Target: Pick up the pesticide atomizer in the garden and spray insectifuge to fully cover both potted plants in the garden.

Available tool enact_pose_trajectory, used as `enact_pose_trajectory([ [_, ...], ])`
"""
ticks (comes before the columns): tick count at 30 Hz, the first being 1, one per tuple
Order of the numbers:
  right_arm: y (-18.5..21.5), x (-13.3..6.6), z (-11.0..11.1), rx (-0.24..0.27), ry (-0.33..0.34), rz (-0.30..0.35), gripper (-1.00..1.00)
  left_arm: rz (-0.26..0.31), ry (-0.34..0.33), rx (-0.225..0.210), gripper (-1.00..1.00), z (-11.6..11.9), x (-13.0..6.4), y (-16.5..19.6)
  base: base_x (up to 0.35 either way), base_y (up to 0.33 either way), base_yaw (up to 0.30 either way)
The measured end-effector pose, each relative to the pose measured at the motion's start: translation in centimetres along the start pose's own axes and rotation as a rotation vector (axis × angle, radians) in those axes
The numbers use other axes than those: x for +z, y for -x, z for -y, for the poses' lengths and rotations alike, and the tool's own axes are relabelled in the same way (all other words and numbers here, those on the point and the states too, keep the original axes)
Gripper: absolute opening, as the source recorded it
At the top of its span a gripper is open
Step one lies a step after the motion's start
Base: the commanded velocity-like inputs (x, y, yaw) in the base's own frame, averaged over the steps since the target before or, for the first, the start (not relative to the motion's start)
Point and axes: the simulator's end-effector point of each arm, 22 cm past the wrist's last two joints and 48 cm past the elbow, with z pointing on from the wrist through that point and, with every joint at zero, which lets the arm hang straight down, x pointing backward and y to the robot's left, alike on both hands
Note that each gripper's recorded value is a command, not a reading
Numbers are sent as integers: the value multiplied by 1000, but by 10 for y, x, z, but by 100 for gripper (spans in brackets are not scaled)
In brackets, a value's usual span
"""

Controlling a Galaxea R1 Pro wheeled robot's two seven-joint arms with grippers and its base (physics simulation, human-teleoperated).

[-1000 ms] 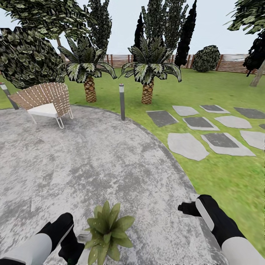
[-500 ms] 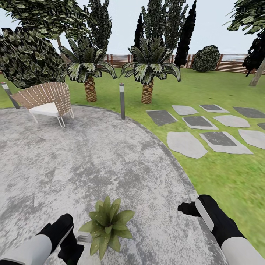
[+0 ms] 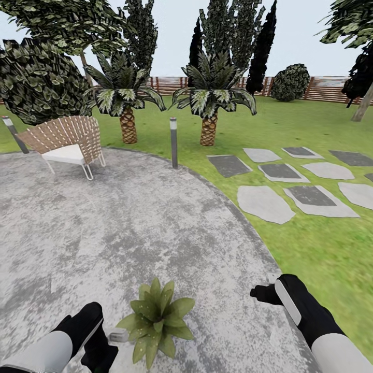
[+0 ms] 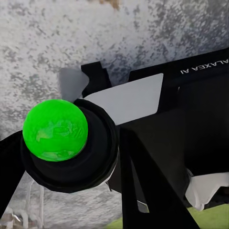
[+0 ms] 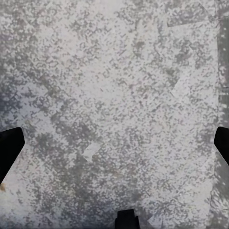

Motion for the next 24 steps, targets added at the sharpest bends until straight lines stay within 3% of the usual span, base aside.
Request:
enact_pose_trajectory([
  [8, 1, 0, 1, 1, -1, 2, 100, 28, 3, 2, -100, -1, -13, 15, 2, 3, 0],
  [17, 1, 0, 1, 1, 0, 2, 100, 99, 17, 13, -100, -4, -47, 52, 0, 0, 0],
  [24, 1, 0, 0, 0, 0, 1, 100, 95, 18, 14, -100, -3, -45, 50, 0, 0, -111],
])
